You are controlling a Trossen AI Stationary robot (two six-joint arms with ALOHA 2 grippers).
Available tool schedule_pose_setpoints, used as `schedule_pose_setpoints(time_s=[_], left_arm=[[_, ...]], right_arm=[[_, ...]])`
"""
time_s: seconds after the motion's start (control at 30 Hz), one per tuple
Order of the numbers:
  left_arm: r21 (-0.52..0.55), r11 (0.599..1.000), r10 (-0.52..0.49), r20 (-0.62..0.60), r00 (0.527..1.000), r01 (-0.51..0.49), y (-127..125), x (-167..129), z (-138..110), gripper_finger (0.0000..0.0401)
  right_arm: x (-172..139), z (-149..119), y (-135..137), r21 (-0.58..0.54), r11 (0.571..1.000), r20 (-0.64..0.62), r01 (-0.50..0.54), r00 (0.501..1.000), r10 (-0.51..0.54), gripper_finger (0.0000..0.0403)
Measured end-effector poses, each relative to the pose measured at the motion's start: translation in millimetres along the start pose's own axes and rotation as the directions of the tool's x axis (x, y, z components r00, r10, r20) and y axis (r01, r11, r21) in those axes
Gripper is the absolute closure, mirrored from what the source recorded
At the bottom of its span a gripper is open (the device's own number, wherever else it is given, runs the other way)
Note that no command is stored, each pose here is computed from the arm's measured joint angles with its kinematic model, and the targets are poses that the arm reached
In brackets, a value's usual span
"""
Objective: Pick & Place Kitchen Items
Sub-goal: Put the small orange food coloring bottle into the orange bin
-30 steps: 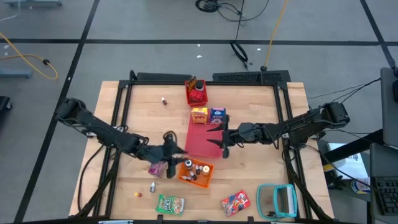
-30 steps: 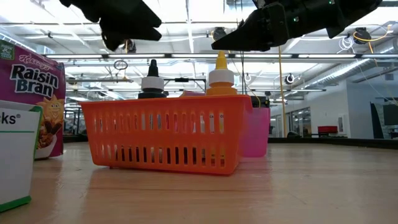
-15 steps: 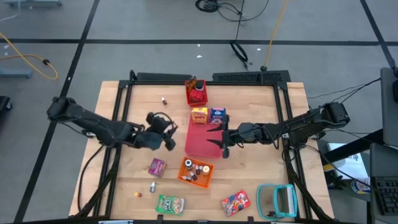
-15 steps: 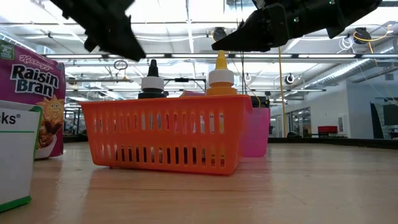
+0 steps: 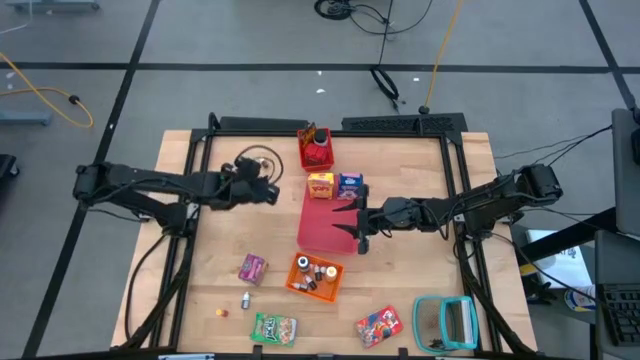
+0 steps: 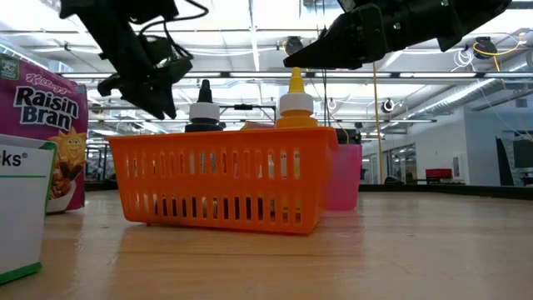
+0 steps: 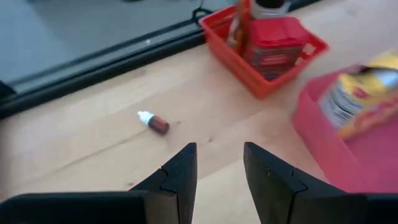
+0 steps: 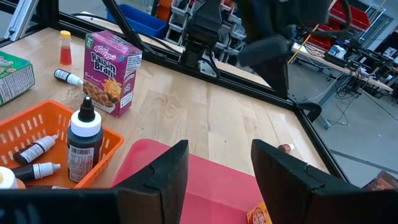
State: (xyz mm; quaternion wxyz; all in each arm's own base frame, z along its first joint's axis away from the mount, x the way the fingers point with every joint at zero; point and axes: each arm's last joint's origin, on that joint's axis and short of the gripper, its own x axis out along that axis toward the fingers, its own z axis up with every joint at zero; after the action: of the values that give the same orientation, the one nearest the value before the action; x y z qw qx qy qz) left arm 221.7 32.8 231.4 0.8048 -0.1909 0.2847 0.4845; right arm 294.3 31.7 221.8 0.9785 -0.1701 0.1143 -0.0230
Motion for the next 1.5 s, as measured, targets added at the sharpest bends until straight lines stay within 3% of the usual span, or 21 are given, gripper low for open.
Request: schedule_pose_setpoints(time_s=[0.33, 0.67, 0.93, 1.23, 1.5], left_arm=[[-0.2, 0.979, 0.02, -0.116, 0.993, -0.043, 33.5, 32.3, 26.7, 0.0267], [-0.321, 0.947, -0.049, -0.148, 0.988, -0.002, 56.0, 64.9, 46.7, 0.0267], [-0.309, 0.946, 0.003, -0.288, 0.958, -0.096, 64.7, 106.3, 34.7, 0.0267], [-0.324, 0.934, 0.027, -0.356, 0.934, -0.15, 74.7, 133.2, 27.2, 0.0267], [-0.372, 0.921, -0.026, -0.348, 0.937, -0.113, 75.1, 151.1, 25.9, 0.0255]], right_arm=[[0.0, 0.0, 0.0, 0.007, 1.0, 0.0, 0.0, 1.0, 0.0, 0.0234], [0.0, 0.1, 0.0, 0.007, 1.0, 0.001, 0.0, 1.0, 0.0, 0.0234], [0.0, 0.0, 0.1, 0.007, 1.0, 0.0, -0.001, 1.0, 0.001, 0.0234], [0.0, -0.1, 0.2, 0.007, 1.0, -0.001, -0.001, 1.0, 0.001, 0.0234], [0.0, -1.1, 0.5, 0.005, 1.0, -0.012, -0.004, 1.0, 0.004, 0.0234]])
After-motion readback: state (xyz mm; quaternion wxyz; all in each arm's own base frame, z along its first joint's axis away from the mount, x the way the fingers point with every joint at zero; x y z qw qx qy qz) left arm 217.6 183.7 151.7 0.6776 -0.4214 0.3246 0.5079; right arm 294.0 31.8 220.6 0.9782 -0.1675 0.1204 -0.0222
